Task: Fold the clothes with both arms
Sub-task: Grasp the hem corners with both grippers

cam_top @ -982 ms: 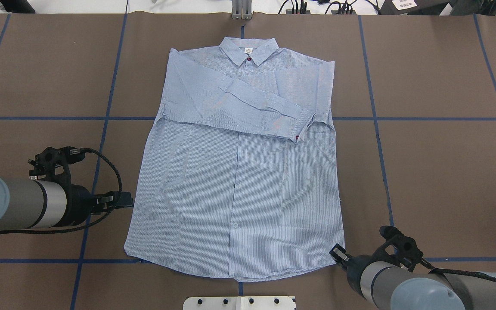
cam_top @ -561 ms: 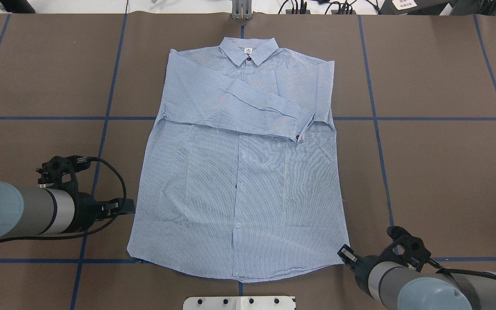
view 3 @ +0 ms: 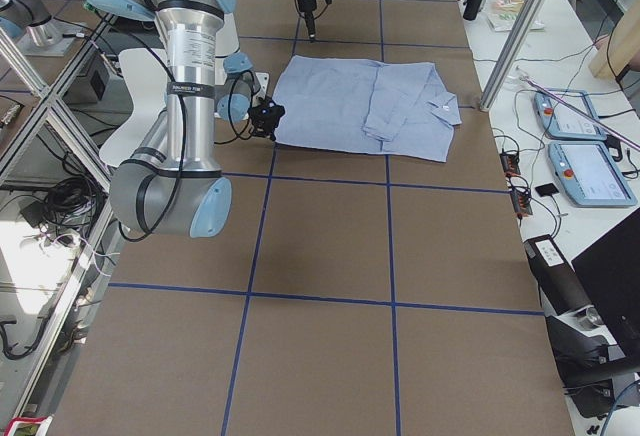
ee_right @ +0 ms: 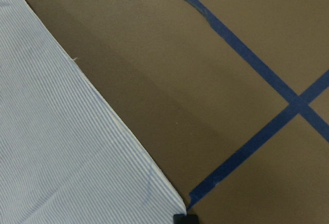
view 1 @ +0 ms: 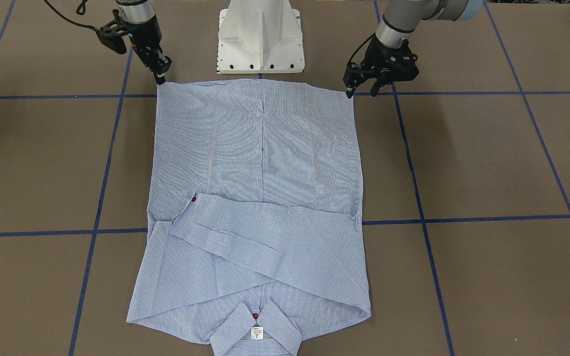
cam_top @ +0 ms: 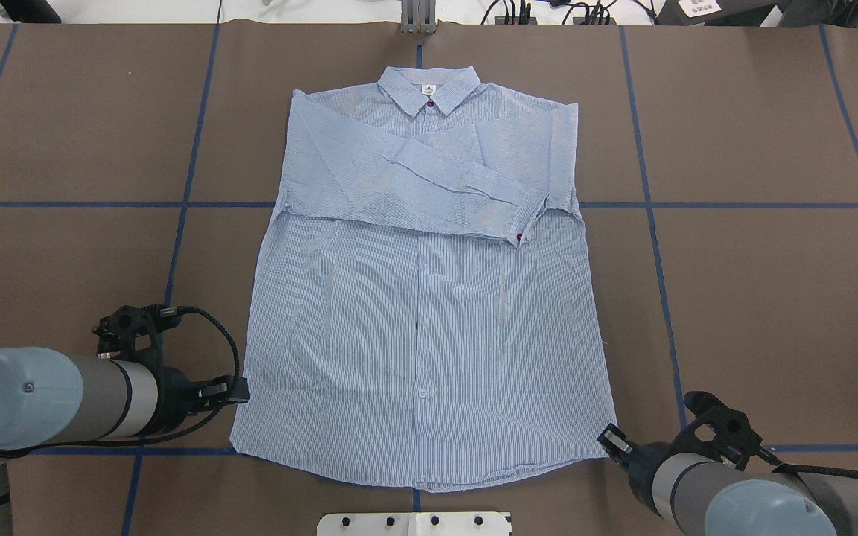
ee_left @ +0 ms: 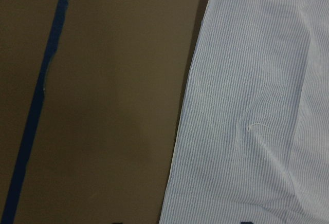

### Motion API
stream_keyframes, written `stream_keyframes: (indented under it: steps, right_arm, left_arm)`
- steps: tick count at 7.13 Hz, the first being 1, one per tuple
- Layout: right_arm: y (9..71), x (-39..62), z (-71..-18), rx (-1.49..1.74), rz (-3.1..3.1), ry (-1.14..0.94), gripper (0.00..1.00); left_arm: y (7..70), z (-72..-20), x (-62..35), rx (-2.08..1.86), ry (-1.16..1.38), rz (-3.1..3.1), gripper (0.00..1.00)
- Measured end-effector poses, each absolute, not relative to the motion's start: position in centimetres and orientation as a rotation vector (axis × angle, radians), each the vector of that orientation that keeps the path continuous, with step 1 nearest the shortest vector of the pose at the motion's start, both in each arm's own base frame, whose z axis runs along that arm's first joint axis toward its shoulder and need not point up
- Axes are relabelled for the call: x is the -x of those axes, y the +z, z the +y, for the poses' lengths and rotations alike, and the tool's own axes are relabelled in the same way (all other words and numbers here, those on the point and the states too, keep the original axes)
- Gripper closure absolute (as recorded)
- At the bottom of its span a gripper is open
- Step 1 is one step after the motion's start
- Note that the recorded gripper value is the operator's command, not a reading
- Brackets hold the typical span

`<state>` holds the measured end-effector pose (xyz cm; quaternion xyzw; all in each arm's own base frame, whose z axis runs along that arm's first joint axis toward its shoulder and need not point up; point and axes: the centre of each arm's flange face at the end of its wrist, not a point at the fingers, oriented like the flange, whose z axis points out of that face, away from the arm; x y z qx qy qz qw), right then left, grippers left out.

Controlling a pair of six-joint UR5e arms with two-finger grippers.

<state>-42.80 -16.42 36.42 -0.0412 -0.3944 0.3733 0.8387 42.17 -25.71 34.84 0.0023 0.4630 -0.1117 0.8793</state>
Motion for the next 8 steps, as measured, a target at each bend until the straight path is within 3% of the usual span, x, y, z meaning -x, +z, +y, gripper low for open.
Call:
stream_keyframes:
  steps: [2,8]
  right_arm:
    - [36.5,42.8,-16.3,0.088,-0.833,0.788,1.00]
    - [36.7,43.1,-16.2,0.088,-0.829,0.783,1.00]
  left_arm:
    - [35.6,-25.4,-44.1,0.004,-0.233,0.944,0.36]
    - [36.8,-24.1,-46.3,0.033,-0.205,0.917,0.43]
